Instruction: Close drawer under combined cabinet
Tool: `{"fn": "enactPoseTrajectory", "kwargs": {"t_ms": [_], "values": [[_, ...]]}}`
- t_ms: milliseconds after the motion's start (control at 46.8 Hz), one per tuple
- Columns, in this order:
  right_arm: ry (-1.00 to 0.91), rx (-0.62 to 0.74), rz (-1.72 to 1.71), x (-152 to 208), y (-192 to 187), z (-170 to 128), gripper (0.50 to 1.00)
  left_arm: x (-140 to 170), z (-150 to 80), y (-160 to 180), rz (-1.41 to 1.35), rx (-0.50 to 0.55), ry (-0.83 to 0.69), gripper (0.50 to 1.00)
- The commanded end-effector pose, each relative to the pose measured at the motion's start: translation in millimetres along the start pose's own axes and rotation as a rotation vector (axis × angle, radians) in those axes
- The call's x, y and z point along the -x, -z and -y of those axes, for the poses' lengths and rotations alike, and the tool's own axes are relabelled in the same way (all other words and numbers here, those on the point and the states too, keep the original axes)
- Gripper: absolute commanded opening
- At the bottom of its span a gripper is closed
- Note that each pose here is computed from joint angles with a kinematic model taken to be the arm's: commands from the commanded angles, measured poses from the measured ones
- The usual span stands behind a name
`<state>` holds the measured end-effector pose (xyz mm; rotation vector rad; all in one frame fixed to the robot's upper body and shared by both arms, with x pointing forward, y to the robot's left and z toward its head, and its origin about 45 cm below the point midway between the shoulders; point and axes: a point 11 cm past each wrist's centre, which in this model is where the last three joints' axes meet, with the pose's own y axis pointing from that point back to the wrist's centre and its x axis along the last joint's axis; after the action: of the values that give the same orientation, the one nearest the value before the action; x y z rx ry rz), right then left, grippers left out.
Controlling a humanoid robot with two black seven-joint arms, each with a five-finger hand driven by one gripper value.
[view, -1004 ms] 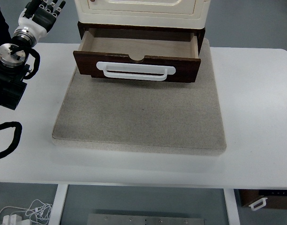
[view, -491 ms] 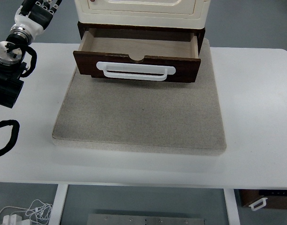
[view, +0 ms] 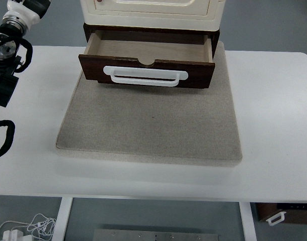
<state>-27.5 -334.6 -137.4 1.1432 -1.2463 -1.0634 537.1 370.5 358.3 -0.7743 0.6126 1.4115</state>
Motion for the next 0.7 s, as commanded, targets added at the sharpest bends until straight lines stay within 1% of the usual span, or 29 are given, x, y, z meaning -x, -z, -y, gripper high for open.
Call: {"fn": "enactPoseTrajectory", "kwargs": {"t_ms": [0,64,171,342,534,641,683], "values": [[0.000,0.000,0.000,0,0,0,0.952,12,3,-22,0.024,0.030,0.020,0.994],[0.000,0.000,0.000,0,0,0,0.952,23,6,-39,0.057,0.050,0.038,0.994],[0.000,0.000,0.000,0,0,0,0.952,44,11,-58,0.110,0.068,0.071,0.994],[0.000,0.000,0.000,0,0,0,0.952,84,10,-103,0.164,0.135,0.151,0.994],[0.000,0.000,0.000,0,0,0,0.952,130,0,-135,0.271,0.168,0.265,0.994],[0.000,0.000,0.000,0,0,0,0.952,157,-11,-145,0.352,0.171,0.343,0.994],[0.000,0.000,0.000,0,0,0,0.952,169,-16,-143,0.393,0.164,0.380,0.994]]}}
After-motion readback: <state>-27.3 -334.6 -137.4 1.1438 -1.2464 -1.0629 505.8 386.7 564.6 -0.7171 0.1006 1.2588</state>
